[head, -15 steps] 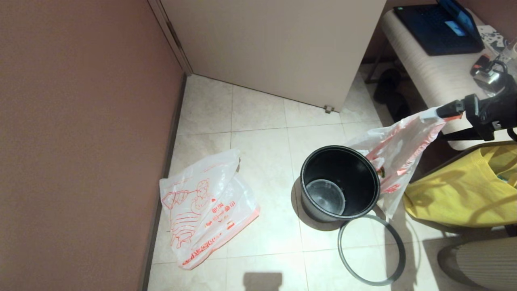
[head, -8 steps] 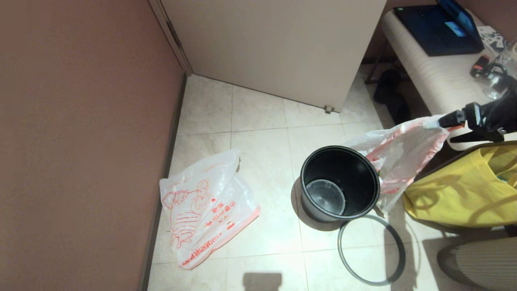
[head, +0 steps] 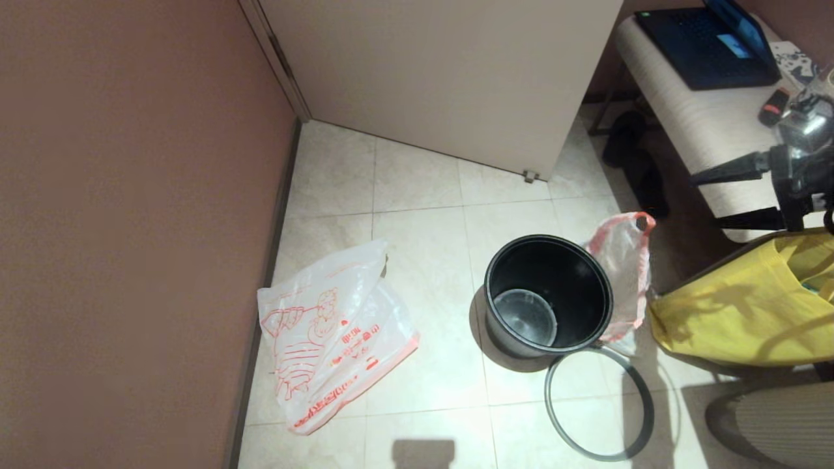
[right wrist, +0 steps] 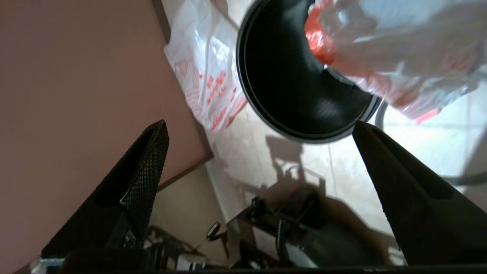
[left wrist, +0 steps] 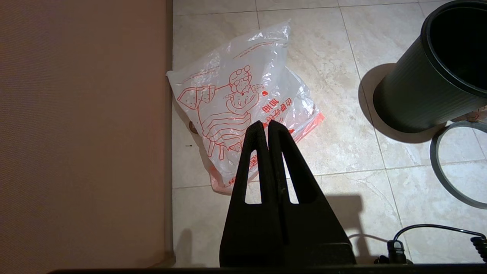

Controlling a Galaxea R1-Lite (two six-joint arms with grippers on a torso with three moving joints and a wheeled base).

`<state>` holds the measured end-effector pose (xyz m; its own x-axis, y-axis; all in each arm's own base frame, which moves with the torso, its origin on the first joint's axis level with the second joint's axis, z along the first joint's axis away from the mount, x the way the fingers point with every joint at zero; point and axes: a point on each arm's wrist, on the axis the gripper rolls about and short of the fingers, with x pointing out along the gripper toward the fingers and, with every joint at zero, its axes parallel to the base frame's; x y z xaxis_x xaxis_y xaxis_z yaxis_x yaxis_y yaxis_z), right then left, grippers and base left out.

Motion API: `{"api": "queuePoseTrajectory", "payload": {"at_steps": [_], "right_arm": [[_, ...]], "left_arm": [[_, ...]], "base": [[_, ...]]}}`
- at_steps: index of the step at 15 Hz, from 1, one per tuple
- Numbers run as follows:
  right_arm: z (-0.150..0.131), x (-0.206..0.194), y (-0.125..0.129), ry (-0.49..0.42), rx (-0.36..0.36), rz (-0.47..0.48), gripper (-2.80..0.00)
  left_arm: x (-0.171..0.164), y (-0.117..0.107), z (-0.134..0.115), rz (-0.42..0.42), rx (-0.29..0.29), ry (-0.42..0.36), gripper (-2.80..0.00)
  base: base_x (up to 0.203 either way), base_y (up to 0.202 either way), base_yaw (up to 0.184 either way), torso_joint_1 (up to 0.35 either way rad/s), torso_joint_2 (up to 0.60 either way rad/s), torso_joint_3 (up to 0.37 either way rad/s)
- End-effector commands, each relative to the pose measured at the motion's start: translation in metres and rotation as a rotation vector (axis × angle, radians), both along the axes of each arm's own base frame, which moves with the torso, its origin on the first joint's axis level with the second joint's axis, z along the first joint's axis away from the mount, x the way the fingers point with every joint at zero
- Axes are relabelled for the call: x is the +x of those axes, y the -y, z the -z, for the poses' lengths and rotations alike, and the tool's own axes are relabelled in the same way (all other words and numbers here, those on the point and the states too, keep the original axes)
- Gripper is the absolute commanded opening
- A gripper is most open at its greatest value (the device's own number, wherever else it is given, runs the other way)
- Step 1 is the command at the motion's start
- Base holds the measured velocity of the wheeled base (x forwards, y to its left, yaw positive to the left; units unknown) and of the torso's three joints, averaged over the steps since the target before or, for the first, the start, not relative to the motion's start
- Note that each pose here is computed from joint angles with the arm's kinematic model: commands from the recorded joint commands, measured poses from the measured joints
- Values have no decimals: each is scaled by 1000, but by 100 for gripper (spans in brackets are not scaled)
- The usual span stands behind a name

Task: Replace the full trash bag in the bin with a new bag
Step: Place the trash bag on the floor

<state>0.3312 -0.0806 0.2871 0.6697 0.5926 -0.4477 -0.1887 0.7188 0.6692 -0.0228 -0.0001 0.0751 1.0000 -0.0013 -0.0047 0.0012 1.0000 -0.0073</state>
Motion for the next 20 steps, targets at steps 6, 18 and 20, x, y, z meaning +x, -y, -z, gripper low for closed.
{"api": "queuePoseTrajectory", "payload": {"at_steps": [6,18,20], "right_arm": [[9,1,-11,-40,-55,9,0],[46,20,-23,-120,-323,144,-280],[74,51,-21,-139,-359,161,-280]], "left_arm": [[0,0,0,0,0,-1,-280],[0,0,0,0,0,-1,-280],[0,0,0,0,0,0,-280]], "base": [[0,0,0,0,0,0],[0,0,0,0,0,0],[0,0,0,0,0,0]]}}
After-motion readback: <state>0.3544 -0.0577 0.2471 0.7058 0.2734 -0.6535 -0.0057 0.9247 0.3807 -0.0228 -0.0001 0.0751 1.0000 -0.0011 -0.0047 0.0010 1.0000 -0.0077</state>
